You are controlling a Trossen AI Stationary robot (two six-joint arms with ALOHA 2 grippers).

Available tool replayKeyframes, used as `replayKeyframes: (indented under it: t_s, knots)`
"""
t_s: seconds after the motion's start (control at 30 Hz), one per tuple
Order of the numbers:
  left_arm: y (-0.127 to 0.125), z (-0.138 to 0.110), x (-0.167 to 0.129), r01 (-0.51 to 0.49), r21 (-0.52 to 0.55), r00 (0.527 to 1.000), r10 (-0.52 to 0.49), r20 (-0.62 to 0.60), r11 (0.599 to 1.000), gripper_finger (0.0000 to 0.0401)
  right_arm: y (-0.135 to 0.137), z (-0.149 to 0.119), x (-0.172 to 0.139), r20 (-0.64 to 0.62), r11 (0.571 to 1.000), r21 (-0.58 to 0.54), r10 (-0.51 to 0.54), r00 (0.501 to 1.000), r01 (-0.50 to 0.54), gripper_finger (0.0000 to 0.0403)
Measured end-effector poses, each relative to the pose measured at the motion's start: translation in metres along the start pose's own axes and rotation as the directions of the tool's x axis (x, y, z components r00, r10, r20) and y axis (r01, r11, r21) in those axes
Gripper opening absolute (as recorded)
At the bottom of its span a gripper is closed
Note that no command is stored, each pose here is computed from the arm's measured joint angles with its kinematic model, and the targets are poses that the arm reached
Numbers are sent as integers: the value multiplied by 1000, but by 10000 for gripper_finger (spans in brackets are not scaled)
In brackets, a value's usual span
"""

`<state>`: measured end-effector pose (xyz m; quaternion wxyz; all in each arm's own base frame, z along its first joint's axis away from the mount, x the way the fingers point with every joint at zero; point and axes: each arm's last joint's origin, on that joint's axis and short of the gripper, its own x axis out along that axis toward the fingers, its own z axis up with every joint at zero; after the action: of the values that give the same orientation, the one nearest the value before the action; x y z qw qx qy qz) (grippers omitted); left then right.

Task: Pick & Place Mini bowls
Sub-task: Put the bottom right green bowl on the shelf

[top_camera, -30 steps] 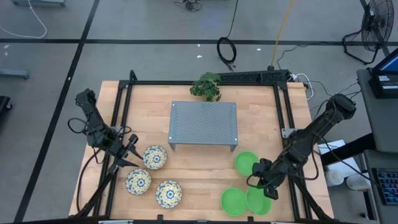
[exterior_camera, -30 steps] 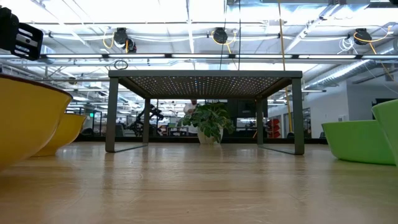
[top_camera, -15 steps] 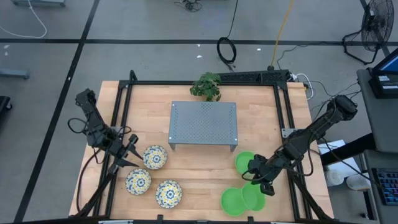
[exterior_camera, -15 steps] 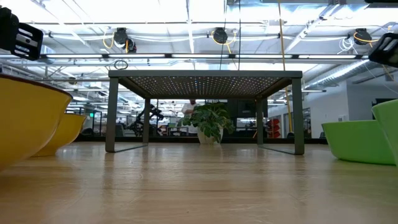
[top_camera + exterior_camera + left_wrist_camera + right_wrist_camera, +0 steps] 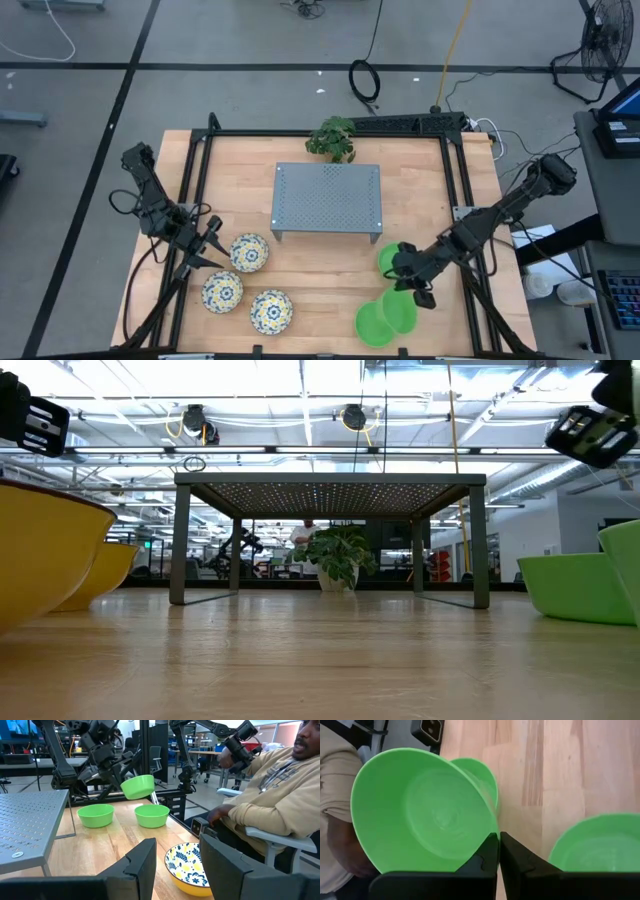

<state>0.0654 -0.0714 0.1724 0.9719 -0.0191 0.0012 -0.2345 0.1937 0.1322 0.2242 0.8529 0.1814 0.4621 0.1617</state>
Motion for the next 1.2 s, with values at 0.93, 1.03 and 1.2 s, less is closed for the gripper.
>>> replayKeyframes:
  t_s: [0.93,1.03,1.2]
  knots:
    - [0,0,0,0,0,1000,0,0,1000,152,-17,32,-5,203,962,-270,22,979,34,0]
    - [0,0,0,0,0,1000,0,0,1000,152,-19,36,-6,227,956,-290,21,974,47,0]
    - [0,0,0,0,0,1000,0,0,1000,152,-25,43,-9,272,945,-319,16,962,74,0]
